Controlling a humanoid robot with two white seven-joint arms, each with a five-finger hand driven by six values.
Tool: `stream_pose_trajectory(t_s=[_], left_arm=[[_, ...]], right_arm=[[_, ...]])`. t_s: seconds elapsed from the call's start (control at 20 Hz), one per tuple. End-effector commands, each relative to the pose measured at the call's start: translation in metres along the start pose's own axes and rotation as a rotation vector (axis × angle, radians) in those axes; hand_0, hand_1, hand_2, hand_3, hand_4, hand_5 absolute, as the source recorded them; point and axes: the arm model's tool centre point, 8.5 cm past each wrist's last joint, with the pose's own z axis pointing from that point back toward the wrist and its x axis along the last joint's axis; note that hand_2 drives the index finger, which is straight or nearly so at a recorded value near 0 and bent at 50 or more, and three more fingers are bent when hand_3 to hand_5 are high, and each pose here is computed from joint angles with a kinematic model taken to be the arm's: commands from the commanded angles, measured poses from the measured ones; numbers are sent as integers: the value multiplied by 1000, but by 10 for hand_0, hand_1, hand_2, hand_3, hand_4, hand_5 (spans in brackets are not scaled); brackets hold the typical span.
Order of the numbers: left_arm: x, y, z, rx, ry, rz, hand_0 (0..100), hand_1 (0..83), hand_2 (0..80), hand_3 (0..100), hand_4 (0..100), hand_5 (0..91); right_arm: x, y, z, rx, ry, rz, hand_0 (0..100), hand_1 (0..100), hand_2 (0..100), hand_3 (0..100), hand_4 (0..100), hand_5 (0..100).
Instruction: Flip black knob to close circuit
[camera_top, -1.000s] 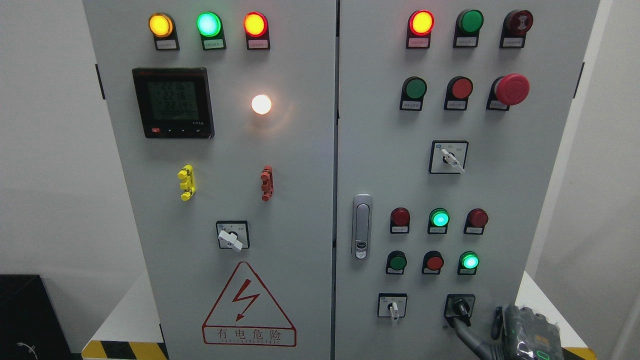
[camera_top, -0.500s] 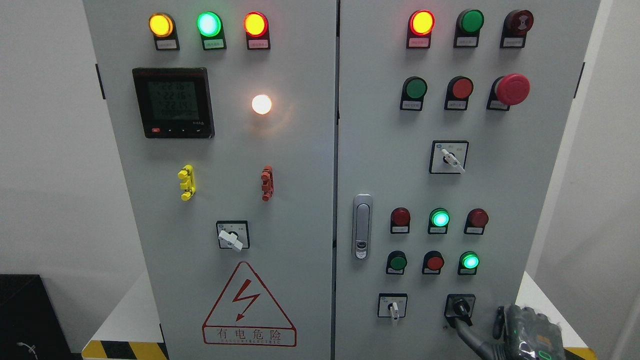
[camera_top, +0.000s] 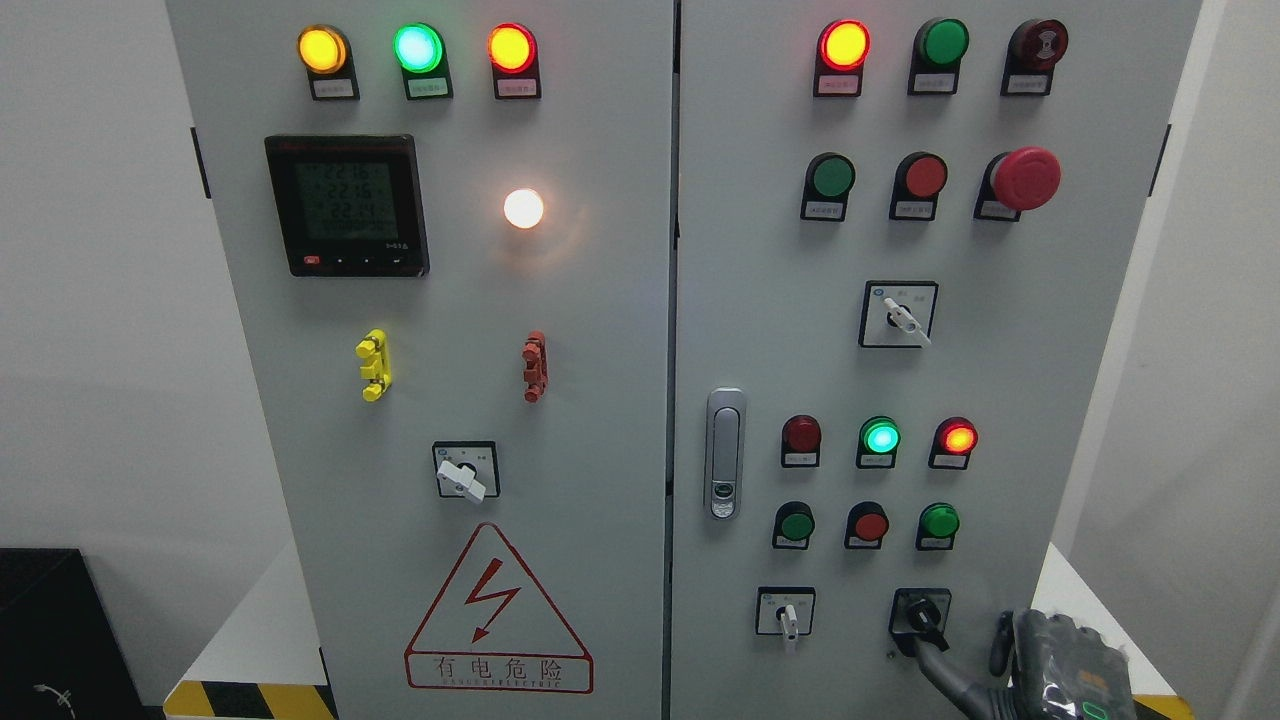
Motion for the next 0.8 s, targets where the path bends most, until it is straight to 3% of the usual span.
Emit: stream_pose_trajectory(t_s=[0.0,0.75], left_arm=[[-7,-1,2,-7,20,-42,0,0,0,0,0,0],[-7,-1,2,-7,18,-42,0,0,0,0,0,0]], right_arm=[[-3,-3,-1,-11,8,-3,29,172,763,950,766,757],[-1,-5,-1,-14,5,-7,35,168,762,950,764,756]])
